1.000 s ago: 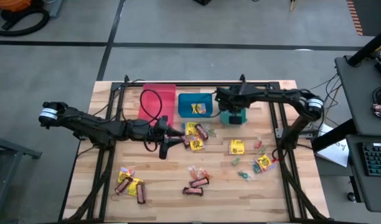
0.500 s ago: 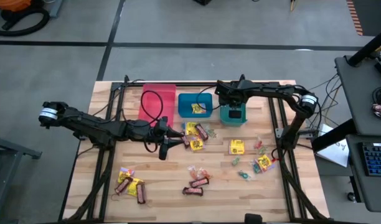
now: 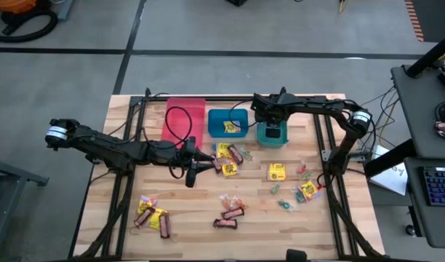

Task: Sort candy
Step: Put the yellow candy into the blue bin

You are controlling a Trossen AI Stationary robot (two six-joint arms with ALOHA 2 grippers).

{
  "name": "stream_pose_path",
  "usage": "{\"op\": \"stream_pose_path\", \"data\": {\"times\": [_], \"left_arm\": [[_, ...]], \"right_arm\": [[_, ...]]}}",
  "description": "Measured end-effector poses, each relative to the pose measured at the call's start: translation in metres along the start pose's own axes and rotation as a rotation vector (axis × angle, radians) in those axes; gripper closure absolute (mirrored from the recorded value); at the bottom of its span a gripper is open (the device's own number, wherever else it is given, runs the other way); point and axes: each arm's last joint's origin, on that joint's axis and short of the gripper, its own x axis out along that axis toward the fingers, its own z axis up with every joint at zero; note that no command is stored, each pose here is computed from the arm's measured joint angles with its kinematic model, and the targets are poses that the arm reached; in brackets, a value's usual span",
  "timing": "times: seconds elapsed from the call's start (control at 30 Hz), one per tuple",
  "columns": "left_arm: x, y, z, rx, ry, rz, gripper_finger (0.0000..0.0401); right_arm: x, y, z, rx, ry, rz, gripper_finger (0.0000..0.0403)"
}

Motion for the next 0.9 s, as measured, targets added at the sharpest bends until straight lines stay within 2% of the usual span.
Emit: {"op": "stream_pose_path", "data": {"times": [0.2, 0.33, 0.43, 0.57, 0.67, 0.9], "left_arm": [[0.001, 0.001, -0.002, 0.010, 0.020, 0.007, 0.0280], [0.005, 0.002, -0.007, 0.013, 0.040, 0.015, 0.0280], [0.011, 0.003, -0.013, 0.018, 0.067, 0.025, 0.0280], [0.021, 0.005, -0.021, 0.059, 0.093, 0.033, 0.0280], [0.029, 0.004, -0.023, 0.111, 0.108, 0.035, 0.0280], [0.051, 0.005, -0.032, 0.309, 0.178, 0.039, 0.0273]], "right_arm": [[-0.005, -0.001, -0.002, 0.037, -0.010, -0.004, 0.0282], [-0.022, -0.001, -0.008, 0.100, -0.040, -0.008, 0.0282], [-0.040, 0.000, -0.017, 0.154, -0.076, 0.034, 0.0282], [-0.067, 0.003, -0.028, 0.252, -0.193, 0.155, 0.0282], [-0.083, 0.013, -0.036, 0.259, -0.321, 0.257, 0.0282], [-0.098, 0.053, -0.058, 0.236, -0.529, 0.305, 0.0286]]}}
